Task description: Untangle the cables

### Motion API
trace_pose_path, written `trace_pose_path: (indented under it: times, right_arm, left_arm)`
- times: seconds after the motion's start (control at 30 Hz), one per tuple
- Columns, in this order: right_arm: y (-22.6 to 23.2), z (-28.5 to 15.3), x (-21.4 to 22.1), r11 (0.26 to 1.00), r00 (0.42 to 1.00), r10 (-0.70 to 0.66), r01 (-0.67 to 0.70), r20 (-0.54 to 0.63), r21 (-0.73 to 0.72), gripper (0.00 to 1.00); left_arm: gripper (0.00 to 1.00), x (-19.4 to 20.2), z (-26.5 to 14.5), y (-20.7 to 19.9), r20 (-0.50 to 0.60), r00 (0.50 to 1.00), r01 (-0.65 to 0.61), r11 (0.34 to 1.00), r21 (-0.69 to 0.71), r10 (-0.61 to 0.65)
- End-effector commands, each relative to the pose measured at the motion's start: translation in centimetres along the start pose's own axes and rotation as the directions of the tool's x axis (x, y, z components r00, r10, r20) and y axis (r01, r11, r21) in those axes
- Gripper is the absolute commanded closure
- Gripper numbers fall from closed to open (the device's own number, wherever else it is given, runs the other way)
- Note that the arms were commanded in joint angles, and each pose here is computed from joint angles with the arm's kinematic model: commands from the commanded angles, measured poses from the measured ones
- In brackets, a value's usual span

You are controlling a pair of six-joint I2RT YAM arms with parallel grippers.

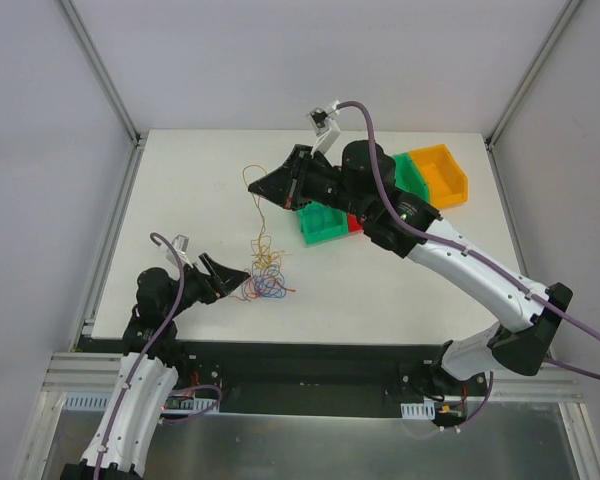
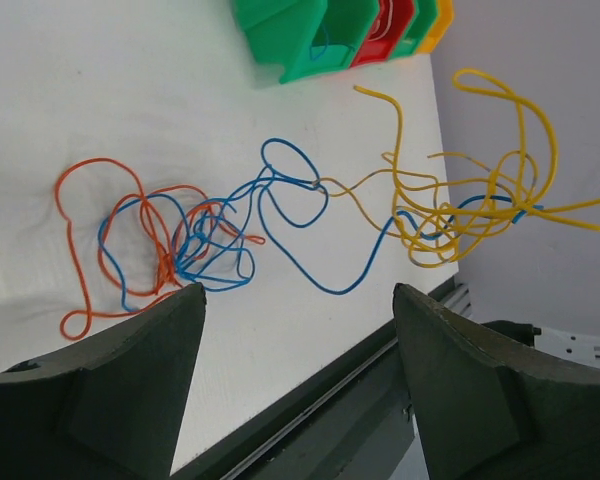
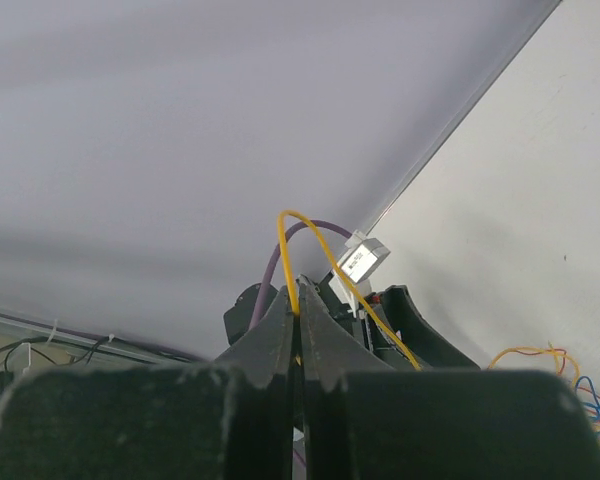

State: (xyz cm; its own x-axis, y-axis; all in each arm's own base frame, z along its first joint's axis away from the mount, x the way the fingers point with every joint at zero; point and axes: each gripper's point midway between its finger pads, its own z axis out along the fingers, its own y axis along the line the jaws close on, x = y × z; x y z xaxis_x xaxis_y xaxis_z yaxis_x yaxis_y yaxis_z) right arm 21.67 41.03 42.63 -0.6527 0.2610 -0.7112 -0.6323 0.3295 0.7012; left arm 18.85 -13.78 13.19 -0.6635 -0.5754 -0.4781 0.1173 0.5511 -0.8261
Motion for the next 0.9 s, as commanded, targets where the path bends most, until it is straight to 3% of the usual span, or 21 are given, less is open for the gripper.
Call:
trace_pose_path:
  times: [0.0, 0.17, 0.3, 0.43, 0.53, 0.73, 0.8, 0.83, 0.87]
  right_arm:
    - [2.9, -0.6, -2.2, 0.997, 0.999, 0.013, -0.010, 0.037, -0.070, 0.99]
    - [3.2, -0.5, -2.6, 0.997, 0.999, 0.018, -0.015, 0.042, -0.073, 0.99]
    - [3.6, -0.3, -2.6, 0.996, 0.999, 0.031, -0.027, 0.039, -0.081, 0.99]
    - [4.1, 0.1, -2.6, 0.995, 0.999, 0.025, -0.021, 0.035, -0.094, 0.99]
    - [4.1, 0.2, -2.6, 0.996, 0.999, 0.027, -0.024, 0.034, -0.091, 0.99]
    - [5.3, -0.5, -2.9, 0.994, 0.999, 0.017, -0.012, 0.048, -0.106, 0.99]
    - [6.3, -1.2, -3.3, 0.993, 0.998, 0.003, 0.003, 0.056, -0.121, 0.99]
    - [6.6, -1.6, -3.5, 0.993, 0.998, -0.008, 0.015, 0.058, -0.118, 0.99]
    - [6.9, -2.0, -3.8, 0.993, 0.998, -0.023, 0.030, 0.062, -0.113, 0.99]
  left_arm:
    - [0.23, -1.0, 0.3, -4.0, 0.029, 0.999, -0.052, 0.969, 0.241, 0.046]
    - [0.20, -1.3, 1.1, -4.6, 0.027, 0.999, -0.024, 0.958, 0.285, 0.017]
    - [0.28, -1.4, 2.3, -5.7, 0.024, 1.000, -0.017, 0.944, 0.330, 0.010]
    - [0.37, 0.1, 3.9, -8.1, -0.049, 0.998, -0.015, 0.916, 0.401, 0.038]
    - [0.38, 0.7, 4.6, -9.7, -0.065, 0.996, -0.023, 0.898, 0.439, 0.057]
    - [0.66, 0.8, 7.6, -6.0, -0.067, 0.998, 0.018, 0.971, 0.239, -0.001]
    - [0.84, 0.6, 8.4, -3.8, -0.045, 0.998, 0.048, 0.988, 0.148, -0.042]
    - [1.00, 0.5, 8.7, -2.5, -0.036, 0.997, 0.075, 0.993, 0.090, -0.072]
    - [1.00, 0.4, 8.9, -1.1, -0.026, 0.994, 0.106, 0.994, 0.030, -0.105]
